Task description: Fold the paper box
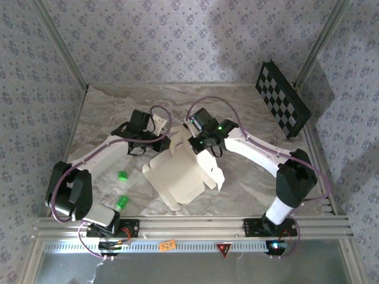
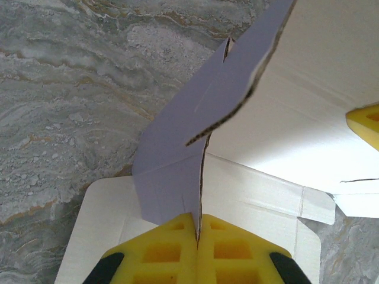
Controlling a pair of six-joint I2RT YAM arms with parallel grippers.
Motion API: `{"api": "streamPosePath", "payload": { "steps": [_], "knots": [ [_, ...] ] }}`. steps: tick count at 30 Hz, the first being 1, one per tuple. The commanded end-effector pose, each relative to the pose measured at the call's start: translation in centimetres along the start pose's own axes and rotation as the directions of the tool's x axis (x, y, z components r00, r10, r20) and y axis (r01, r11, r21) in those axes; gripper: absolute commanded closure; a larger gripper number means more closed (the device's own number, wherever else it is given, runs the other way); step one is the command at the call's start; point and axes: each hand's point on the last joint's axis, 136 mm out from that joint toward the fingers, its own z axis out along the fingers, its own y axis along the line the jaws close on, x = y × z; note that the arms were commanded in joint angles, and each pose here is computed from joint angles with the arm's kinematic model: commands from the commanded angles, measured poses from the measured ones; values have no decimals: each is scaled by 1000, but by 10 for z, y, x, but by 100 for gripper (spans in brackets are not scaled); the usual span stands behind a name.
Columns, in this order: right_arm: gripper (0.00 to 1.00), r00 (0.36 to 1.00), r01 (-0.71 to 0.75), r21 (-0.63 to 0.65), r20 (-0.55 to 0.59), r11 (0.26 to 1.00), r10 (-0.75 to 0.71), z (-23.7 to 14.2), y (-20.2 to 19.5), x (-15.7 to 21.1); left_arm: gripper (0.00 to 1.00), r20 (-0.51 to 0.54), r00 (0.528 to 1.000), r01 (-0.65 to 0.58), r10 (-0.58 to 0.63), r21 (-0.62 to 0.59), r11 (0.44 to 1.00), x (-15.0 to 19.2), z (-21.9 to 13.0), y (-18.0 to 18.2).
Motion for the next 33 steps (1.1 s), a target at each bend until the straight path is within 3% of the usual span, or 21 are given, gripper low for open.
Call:
{"api": "streamPosePath", "payload": {
  "steps": [1, 11, 23, 33],
  "knots": [
    [100, 988, -2, 38, -154, 999, 8, 18, -5, 38, 100, -66, 997, 47, -44, 45, 998, 12, -9, -19],
    [100, 986, 5, 35, -165, 999, 1, 25, -1, 43, 99, -127, 986, 108, -108, -4, 994, 44, 2, -8],
    [100, 988, 8, 28, -156, 1000, -4, 24, 2, 42, 64, 78, 997, 6, 0, -78, 997, -31, -54, -21],
    [100, 988, 12, 24, -155, 1000, -8, 23, 5, 42, 47, 54, 993, -103, 108, -83, 991, -66, -49, -23]
  ]
}}
